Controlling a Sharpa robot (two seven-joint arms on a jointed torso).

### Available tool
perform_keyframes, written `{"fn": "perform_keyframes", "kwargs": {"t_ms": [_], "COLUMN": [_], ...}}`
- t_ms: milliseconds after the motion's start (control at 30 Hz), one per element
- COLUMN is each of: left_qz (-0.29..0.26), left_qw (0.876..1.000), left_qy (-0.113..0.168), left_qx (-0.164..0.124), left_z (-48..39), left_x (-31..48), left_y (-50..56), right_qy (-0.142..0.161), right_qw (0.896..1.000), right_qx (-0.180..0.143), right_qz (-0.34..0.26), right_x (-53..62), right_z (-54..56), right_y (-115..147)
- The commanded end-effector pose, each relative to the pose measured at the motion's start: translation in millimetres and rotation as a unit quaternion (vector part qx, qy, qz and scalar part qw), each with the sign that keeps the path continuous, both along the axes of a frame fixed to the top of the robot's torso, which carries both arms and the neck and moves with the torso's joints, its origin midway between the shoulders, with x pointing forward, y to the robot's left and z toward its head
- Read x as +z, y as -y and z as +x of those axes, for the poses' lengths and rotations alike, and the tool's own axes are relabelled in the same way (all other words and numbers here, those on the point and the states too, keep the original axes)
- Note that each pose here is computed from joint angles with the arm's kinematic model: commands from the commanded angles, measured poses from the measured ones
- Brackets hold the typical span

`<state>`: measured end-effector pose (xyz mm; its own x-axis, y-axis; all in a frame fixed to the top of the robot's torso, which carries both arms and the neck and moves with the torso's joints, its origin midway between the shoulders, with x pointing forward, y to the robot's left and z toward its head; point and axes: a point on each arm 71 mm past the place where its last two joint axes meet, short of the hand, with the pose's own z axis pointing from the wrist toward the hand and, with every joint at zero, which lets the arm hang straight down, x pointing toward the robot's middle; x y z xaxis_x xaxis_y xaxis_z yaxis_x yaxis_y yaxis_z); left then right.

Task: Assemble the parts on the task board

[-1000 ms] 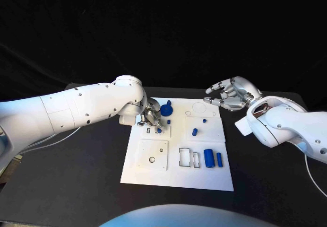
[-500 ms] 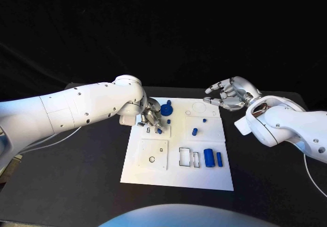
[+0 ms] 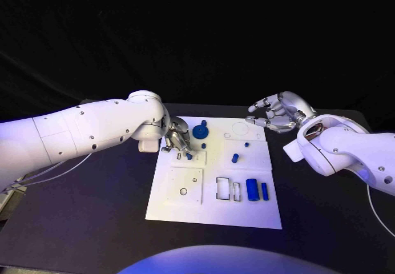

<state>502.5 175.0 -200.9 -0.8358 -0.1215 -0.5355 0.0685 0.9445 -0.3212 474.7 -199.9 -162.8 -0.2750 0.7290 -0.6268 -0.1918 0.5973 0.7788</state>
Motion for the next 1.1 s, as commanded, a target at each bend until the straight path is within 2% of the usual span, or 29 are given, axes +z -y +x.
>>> {"fn": "perform_keyframes", "kwargs": {"t_ms": [33,233,400,667,867,1100], "left_qz": [-0.025,-0.035,-0.038,-0.057,-0.076,-0.082], "left_qw": [0.999,0.997,0.994,0.987,0.978,0.976], "left_qy": [0.019,0.044,0.082,0.129,0.172,0.179], "left_qx": [0.025,0.043,0.054,0.076,0.091,0.090], "left_z": [-0.5,-7.6,-16.6,-28.9,-35.4,-42.4], "left_x": [2.6,-0.5,-6.1,-15.1,-14.8,-15.1], "left_y": [-1.1,-7.7,-12.2,-13.3,-12.4,-11.1], "right_qy": [0.001,0.000,-0.002,-0.003,-0.005,-0.007], "right_qw": [1.000,1.000,1.000,1.000,1.000,1.000], "right_qx": [0.006,0.005,0.003,0.001,0.001,0.000], "right_qz": [-0.006,-0.008,-0.010,-0.011,-0.012,-0.011], "right_x": [-0.7,-1.2,-2.1,-3.5,-4.3,-4.8], "right_z": [-0.3,0.0,0.3,0.4,0.3,0.2], "right_y": [-1,1,3,5,5,6]}}
